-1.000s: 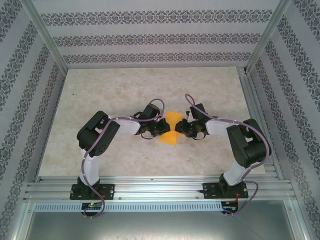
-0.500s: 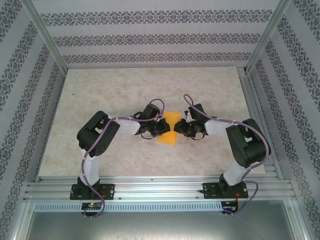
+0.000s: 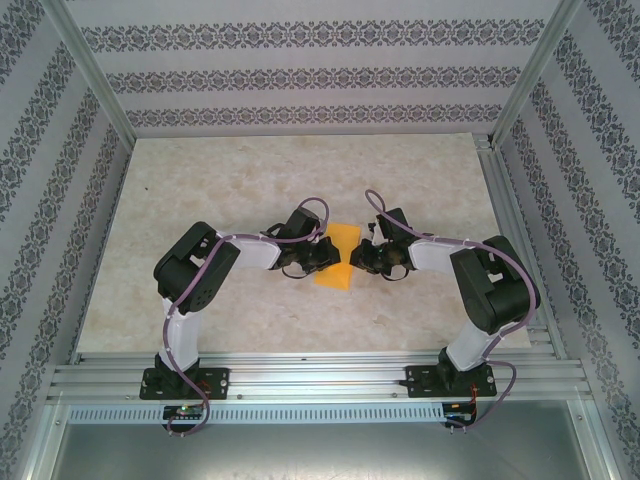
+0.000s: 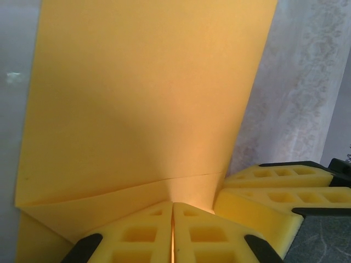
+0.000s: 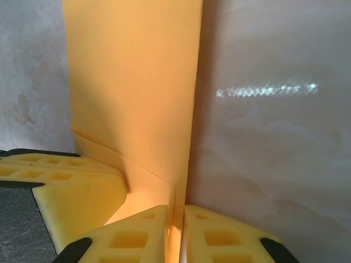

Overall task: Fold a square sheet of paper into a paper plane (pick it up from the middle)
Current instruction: Turn over the paper at the center of the table.

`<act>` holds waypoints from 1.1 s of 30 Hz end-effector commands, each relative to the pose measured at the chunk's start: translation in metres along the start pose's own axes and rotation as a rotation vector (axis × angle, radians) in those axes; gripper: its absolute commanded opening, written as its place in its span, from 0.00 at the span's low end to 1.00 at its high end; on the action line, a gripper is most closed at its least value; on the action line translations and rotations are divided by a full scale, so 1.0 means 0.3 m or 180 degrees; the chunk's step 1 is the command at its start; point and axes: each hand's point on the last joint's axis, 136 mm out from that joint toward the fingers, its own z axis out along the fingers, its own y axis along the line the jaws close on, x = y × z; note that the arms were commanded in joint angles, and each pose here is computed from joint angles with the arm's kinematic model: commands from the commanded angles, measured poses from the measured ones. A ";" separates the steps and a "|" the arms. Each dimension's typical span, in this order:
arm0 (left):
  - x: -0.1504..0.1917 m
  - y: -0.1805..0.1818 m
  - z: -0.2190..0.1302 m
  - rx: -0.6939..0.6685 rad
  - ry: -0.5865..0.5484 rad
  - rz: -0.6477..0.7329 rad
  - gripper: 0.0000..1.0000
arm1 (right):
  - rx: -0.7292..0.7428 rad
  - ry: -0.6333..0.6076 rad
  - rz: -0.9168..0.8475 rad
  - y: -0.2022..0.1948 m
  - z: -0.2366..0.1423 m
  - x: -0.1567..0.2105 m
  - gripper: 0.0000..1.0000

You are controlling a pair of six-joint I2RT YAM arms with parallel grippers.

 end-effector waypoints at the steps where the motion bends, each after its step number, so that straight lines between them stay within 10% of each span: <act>1: -0.035 -0.059 -0.029 0.0091 -0.0096 0.0117 0.11 | -0.0065 -0.0027 -0.0122 0.030 0.006 -0.020 0.16; 20: -0.051 -0.124 -0.084 0.0203 -0.0199 0.0214 0.14 | -0.0104 -0.0129 -0.0227 0.055 -0.040 -0.034 0.00; 33: -0.154 -0.106 -0.379 -0.0252 -0.0975 0.0242 0.24 | 0.1153 -0.0427 -0.0993 0.019 -0.330 -0.095 0.00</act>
